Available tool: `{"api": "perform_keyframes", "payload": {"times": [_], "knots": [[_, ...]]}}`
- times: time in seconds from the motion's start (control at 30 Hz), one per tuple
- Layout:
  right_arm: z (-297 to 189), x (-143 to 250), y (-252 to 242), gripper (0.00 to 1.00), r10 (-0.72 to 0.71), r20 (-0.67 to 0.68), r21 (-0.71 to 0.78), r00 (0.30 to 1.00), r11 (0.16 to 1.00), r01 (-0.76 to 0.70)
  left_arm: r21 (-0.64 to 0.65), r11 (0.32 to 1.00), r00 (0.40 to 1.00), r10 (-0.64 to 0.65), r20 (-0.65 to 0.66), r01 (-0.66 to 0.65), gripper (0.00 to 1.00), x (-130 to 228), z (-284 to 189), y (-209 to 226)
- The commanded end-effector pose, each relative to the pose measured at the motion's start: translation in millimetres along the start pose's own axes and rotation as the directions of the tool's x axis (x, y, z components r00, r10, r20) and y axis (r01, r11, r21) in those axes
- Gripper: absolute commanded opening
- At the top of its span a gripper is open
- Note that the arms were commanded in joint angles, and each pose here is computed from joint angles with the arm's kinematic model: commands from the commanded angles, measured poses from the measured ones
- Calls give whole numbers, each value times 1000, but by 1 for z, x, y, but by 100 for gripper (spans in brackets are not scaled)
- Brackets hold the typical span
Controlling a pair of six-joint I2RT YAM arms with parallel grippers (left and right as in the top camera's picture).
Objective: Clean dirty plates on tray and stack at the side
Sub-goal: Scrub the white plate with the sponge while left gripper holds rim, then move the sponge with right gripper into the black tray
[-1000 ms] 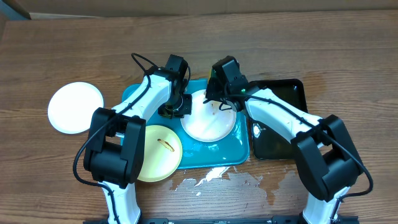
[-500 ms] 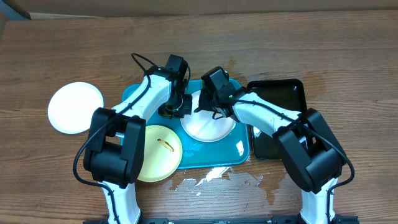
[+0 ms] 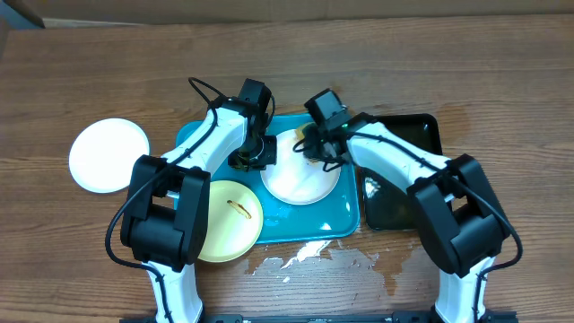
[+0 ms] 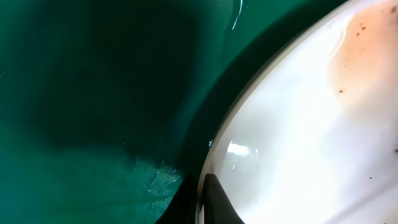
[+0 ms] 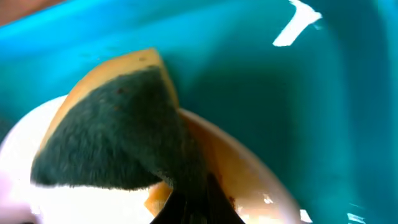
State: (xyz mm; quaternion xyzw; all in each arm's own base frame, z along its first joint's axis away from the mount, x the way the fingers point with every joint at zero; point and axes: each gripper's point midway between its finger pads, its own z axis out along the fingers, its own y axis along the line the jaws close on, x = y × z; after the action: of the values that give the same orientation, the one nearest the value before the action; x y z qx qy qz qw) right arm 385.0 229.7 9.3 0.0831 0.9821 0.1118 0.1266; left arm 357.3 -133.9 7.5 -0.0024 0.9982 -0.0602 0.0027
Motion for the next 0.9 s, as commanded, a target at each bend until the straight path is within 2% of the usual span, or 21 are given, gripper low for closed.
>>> {"api": "perform_keyframes", "payload": {"times": [0.0, 0.13, 0.27, 0.4, 0.6, 0.73, 0.87], "knots": [[-5, -5, -31, 4, -17, -6, 76, 1000, 997, 18, -90, 995, 998, -51, -38, 48, 4, 10, 15, 26], [-7, 3, -43, 4, -14, -52, 109, 999, 994, 20, -89, 995, 998, -58, -35, 54, 4, 10, 15, 26], [-15, -2, -36, 4, -51, -49, 86, 997, 995, 55, -88, 995, 998, -58, -34, 54, 4, 9, 15, 26], [-54, -21, -2, 4, -131, -36, -22, 991, 991, 130, -88, 995, 998, -57, -32, 54, 4, 9, 15, 26], [-122, -53, 30, 4, -139, 63, -95, 988, 985, 145, -86, 995, 998, -54, -24, 52, 4, 6, 14, 25], [-144, -54, 22, 4, -147, 53, -76, 988, 986, 151, -92, 995, 999, -45, -10, 44, 4, 0, 6, 24], [-149, -43, -8, 5, -104, -33, -16, 994, 994, 104, -134, 991, 999, -18, 29, 22, 4, -14, -7, 28]]}}
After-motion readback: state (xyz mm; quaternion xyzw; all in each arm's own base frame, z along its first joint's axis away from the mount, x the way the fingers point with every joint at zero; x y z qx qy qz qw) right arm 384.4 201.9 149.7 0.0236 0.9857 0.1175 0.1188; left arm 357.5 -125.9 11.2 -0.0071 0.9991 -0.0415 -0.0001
